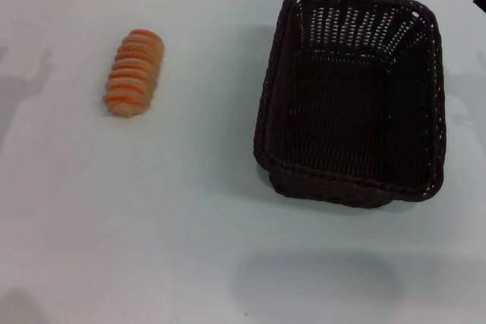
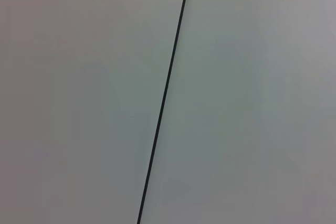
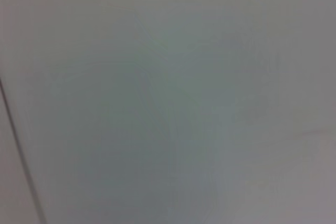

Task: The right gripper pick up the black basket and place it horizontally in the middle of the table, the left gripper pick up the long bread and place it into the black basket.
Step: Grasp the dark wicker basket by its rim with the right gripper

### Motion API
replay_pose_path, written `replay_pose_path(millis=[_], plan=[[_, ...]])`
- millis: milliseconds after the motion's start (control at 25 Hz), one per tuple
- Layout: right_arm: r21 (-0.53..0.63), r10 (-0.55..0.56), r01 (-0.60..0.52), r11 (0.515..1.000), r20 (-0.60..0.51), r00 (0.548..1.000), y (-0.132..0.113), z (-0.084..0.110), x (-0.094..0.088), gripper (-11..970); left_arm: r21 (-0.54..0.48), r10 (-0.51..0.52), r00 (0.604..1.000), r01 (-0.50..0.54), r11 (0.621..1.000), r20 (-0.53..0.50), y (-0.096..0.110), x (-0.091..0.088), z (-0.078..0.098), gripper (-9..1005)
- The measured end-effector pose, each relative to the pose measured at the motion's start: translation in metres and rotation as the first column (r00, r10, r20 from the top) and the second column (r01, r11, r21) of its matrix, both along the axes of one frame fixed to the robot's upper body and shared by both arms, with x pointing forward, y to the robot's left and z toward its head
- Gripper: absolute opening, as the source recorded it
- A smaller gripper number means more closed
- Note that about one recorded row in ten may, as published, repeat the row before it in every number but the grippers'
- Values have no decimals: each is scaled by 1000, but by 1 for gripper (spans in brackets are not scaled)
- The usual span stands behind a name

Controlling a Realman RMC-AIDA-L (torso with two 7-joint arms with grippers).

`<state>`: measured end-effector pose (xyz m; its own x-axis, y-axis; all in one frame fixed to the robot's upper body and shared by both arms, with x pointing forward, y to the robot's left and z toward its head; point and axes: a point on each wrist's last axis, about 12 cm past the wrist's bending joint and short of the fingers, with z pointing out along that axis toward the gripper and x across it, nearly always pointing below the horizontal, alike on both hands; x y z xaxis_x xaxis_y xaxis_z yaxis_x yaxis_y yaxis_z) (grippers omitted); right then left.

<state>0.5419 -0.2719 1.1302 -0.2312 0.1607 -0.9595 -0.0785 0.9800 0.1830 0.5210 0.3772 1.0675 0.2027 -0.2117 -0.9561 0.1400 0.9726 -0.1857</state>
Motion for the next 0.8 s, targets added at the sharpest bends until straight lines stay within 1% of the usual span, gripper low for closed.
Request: replay_pose_path(millis=[80,160,280,320,360,520,640,800], plan=[[40,23,-22,999,-32,999,-1,9,1,791,2,-6,1000,6,1000,7,0,0,1,814],[41,39,-37,998,-54,998,0,19,1,791,5,-8,1000,8,1000,10,0,0,2,813],[-19,42,-43,999,-71,997,4,31,3,791,8,-13,1000,13,1000,18,-1,0,3,812],[-63,36,-41,997,-84,996,9,38,5,791,7,-14,1000,14,1000,19,-1,0,3,811],[-63,36,-41,997,-84,996,9,38,5,791,7,-15,1000,15,1000,21,-1,0,3,811],[-121,40,-56,991,-134,990,20,51,8,788,5,-17,999,16,1000,29,0,-2,3,809],[-128,52,-77,989,-183,982,26,59,10,788,1,-15,999,15,1000,35,0,-4,4,808],[-123,52,-88,989,-268,962,31,63,15,789,0,-16,999,16,1000,43,1,-5,4,806]])
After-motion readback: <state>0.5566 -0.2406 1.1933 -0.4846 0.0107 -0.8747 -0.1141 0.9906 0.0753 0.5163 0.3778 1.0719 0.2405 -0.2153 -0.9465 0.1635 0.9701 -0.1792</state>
